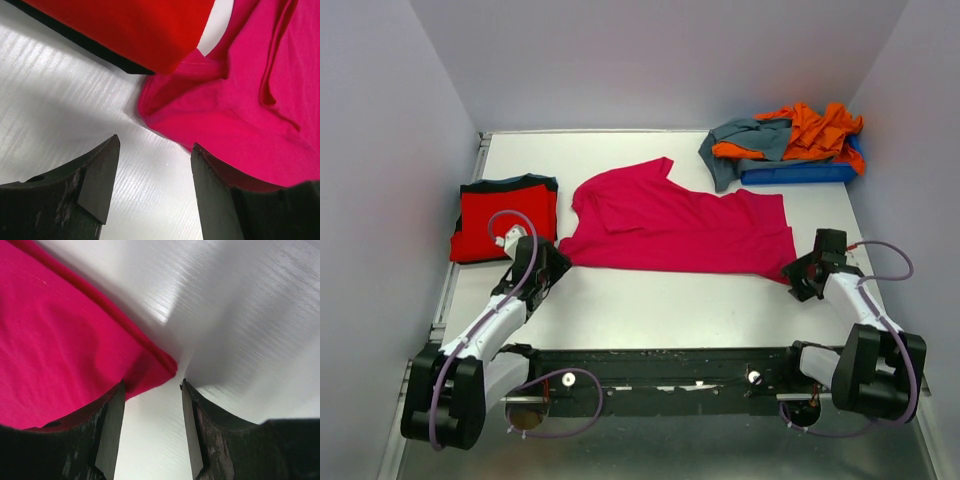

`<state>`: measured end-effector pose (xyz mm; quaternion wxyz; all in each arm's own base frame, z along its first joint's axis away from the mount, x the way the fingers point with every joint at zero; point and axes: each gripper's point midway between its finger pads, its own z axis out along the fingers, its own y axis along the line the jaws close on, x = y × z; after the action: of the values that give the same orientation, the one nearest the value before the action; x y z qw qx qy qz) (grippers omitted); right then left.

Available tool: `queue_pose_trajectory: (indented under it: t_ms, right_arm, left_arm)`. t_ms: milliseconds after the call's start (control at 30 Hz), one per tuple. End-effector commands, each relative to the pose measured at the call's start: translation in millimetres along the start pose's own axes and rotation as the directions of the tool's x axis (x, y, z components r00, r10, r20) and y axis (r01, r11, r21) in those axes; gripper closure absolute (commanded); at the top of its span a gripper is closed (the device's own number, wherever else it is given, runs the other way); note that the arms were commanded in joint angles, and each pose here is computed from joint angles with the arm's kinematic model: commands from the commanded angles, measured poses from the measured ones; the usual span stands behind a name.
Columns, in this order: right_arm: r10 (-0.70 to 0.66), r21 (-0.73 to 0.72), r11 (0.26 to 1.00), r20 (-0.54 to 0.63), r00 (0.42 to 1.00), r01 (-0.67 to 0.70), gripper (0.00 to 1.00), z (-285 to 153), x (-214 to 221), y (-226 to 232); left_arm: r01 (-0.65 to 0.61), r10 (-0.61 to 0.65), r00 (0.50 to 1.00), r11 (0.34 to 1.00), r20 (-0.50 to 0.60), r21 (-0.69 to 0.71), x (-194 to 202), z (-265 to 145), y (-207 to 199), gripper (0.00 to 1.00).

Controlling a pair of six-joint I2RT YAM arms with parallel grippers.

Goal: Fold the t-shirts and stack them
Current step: Fold the flattened tshirt in 1/3 of the way

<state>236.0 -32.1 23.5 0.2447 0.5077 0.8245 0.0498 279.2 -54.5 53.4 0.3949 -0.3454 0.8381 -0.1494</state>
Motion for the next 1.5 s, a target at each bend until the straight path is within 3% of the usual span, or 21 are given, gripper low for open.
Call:
queue_pose_trajectory:
  t_ms: [0, 533, 867, 967, 1067, 1167, 1467]
  right_arm:
    - [0.061, -0.054, 0.997, 0.005, 0.998, -0.061, 0.44, -1, -13, 24]
    - [0.093, -0.063, 0.994, 0.054, 0.994, -0.09, 0.44, -24, -30, 33]
    - [0.194, 0.021, 0.981, 0.035, 0.98, -0.195, 0.46, 7, -22, 18]
    - [0.224, 0.041, 0.973, 0.039, 0.974, -0.226, 0.51, 15, -21, 14]
    - [0.239, 0.064, 0.968, 0.065, 0.969, -0.243, 0.64, 18, -26, 9]
    - [0.238, 0.06, 0.968, 0.082, 0.968, -0.243, 0.99, 15, -28, 8]
    - [0.102, -0.112, 0.989, 0.091, 0.991, -0.092, 0.99, -10, -30, 28]
  left_arm:
    - [0.03, -0.029, 1.0, 0.998, -0.013, 0.057, 2, 8, -12, 0.32]
    - [0.009, -0.01, 1.0, 0.997, 0.018, 0.074, -7, 4, -18, 0.32]
    - [0.011, -0.012, 1.0, 0.998, 0.012, 0.067, -5, 3, -16, 0.32]
    - [0.009, -0.011, 1.0, 0.998, 0.019, 0.061, -7, 2, -15, 0.32]
    - [0.01, -0.011, 1.0, 0.998, 0.02, 0.063, -7, 2, -15, 0.32]
    - [0.009, -0.011, 1.0, 0.998, 0.024, 0.058, -7, 3, -14, 0.32]
    - [0.02, -0.018, 1.0, 0.998, -0.026, 0.065, 4, 13, -18, 0.31]
